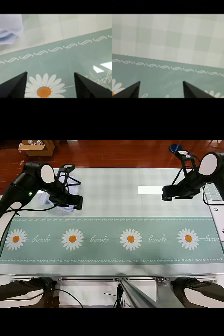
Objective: Fold the shirts.
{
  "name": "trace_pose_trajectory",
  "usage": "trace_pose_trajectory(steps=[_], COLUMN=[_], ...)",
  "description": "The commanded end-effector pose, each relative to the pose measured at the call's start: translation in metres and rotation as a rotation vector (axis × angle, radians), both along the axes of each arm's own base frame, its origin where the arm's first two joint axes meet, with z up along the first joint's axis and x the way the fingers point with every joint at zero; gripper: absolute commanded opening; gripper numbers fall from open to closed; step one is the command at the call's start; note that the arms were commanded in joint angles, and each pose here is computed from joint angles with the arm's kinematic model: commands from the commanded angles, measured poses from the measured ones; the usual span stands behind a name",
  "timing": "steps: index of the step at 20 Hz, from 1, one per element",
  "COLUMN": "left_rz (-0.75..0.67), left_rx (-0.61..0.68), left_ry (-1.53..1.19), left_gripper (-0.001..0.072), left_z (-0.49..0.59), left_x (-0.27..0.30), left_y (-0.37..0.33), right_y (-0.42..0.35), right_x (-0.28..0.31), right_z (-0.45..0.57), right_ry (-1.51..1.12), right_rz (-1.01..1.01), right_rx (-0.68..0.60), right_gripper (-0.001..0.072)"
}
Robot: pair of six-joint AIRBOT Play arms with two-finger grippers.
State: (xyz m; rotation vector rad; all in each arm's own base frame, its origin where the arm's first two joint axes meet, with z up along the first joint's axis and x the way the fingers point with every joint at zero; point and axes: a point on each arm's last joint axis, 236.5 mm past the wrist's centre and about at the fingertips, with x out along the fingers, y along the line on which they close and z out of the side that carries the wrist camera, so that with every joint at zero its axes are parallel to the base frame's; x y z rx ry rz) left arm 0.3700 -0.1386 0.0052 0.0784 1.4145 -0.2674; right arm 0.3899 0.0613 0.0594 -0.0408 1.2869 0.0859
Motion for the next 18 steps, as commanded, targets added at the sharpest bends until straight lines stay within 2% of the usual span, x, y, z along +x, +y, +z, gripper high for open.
trace_pose_trajectory(steps=[1, 18], left_rz=[0.000, 0.000], left_rx=[0.001, 0.001], left_ry=[0.001, 0.004], left_gripper=[0.0720, 0.0720], left_z=[-0.0003, -0.0027], left_x=[-0.0001, 0.0005], left_y=[0.0001, -0.0003], right_y=[0.0005, 0.0005], right_x=[-0.0003, -0.0002], right_z=[0.0001, 0.0003], right_ry=[0.000, 0.000], right_rz=[0.001, 0.001], right_rx=[0.000, 0.000], right_gripper=[0.0607, 0.0607])
